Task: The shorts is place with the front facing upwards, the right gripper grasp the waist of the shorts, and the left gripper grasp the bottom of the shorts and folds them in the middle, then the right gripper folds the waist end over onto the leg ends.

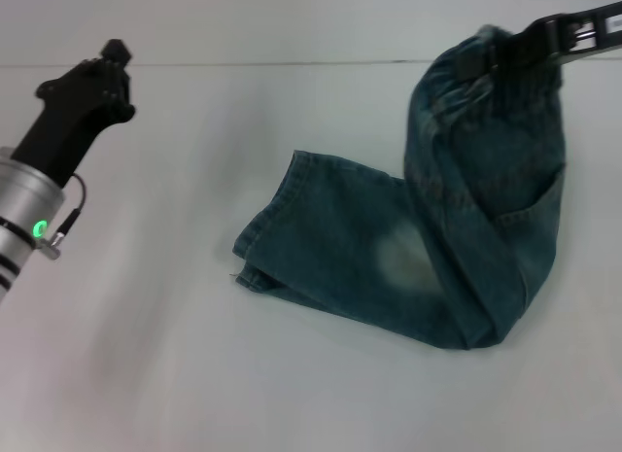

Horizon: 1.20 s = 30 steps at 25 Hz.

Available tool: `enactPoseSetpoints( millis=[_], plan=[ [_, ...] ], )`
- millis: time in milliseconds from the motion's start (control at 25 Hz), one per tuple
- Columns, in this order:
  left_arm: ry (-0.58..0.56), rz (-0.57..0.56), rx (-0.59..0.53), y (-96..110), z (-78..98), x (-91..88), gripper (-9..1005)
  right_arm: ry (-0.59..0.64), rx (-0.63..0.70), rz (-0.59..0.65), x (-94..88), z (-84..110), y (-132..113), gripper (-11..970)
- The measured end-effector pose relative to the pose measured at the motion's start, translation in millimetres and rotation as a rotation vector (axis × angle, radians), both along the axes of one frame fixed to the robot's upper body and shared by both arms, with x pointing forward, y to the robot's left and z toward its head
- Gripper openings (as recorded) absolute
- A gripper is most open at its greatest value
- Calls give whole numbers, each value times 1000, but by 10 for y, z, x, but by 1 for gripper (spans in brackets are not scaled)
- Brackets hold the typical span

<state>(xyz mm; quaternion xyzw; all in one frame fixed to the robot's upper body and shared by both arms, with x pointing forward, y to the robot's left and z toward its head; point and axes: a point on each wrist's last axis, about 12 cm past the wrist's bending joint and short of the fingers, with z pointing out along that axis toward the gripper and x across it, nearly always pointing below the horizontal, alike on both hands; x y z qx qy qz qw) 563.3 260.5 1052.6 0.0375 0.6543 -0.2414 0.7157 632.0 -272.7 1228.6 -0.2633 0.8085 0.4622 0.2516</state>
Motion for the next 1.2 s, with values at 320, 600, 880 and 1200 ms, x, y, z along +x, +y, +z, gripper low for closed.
enactPoseSetpoints(
  millis=[320,600,880,1200],
  plan=[
    [1,60,-28,205,-82,-194,1,2,-97,106,102,-160,667,226],
    [7,64,-35,199,-113,-241,1,-24,-201,137,159,-337,1147,238],
    [11,56,-36,177,-125,-254,2,-64,-269,155,164,-418,1442,249],
    [17,54,-40,166,-143,-277,1,-72,-267,139,177,-431,1441,565]
  ],
)
